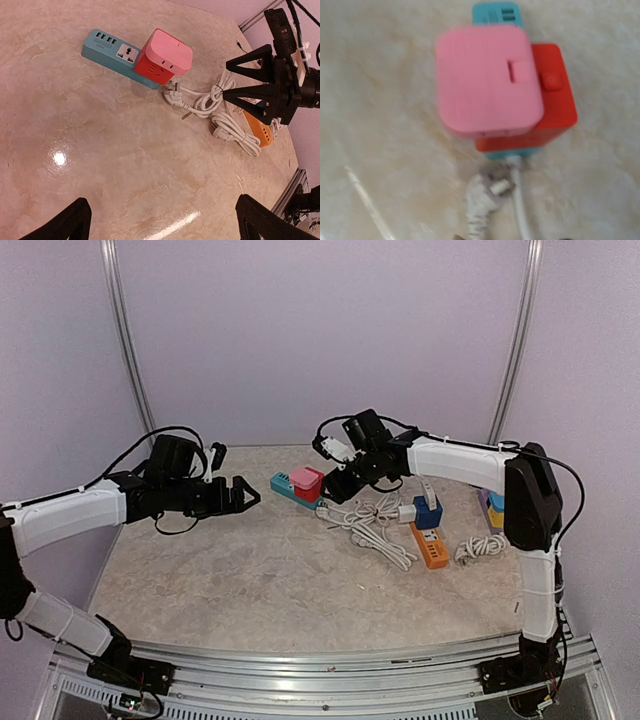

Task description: Pull the plug off the socket

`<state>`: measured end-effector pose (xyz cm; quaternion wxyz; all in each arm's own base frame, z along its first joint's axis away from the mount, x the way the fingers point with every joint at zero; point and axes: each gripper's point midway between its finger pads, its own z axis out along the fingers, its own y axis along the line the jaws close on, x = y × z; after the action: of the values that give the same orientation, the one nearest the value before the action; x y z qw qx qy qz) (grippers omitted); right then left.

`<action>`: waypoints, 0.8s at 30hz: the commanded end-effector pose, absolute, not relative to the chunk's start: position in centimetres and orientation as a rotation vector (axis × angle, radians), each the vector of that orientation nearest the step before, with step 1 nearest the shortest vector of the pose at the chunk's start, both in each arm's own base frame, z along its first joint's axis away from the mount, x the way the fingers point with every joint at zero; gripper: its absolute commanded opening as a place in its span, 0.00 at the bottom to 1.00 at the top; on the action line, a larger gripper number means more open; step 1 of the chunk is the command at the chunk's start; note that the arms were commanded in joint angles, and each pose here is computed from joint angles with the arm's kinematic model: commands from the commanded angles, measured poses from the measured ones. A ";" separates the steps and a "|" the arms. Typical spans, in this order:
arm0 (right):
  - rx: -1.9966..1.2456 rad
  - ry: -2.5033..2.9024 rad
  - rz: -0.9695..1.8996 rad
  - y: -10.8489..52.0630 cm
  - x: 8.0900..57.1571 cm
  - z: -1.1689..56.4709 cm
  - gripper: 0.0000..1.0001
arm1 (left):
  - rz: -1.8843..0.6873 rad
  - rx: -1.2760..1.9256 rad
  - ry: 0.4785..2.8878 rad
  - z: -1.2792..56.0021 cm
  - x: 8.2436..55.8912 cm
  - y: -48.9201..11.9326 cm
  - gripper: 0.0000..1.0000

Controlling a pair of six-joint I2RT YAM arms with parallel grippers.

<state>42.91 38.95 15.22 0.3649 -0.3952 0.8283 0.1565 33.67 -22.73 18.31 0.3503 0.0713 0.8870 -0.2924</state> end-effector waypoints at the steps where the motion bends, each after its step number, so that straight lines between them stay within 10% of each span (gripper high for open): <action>1: -1.040 2.212 0.274 38.0 43.9 13.2 0.60 | -0.777 0.170 2.282 18.5 33.3 -22.3 0.99; 24: -1.141 2.289 0.156 37.1 46.8 6.5 0.29 | -0.797 0.140 2.245 19.4 32.7 -21.0 0.99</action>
<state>46.05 38.21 7.89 0.2996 -0.4281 0.8500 0.0666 32.89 -21.14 19.25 0.3658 0.0564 0.8781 -0.3032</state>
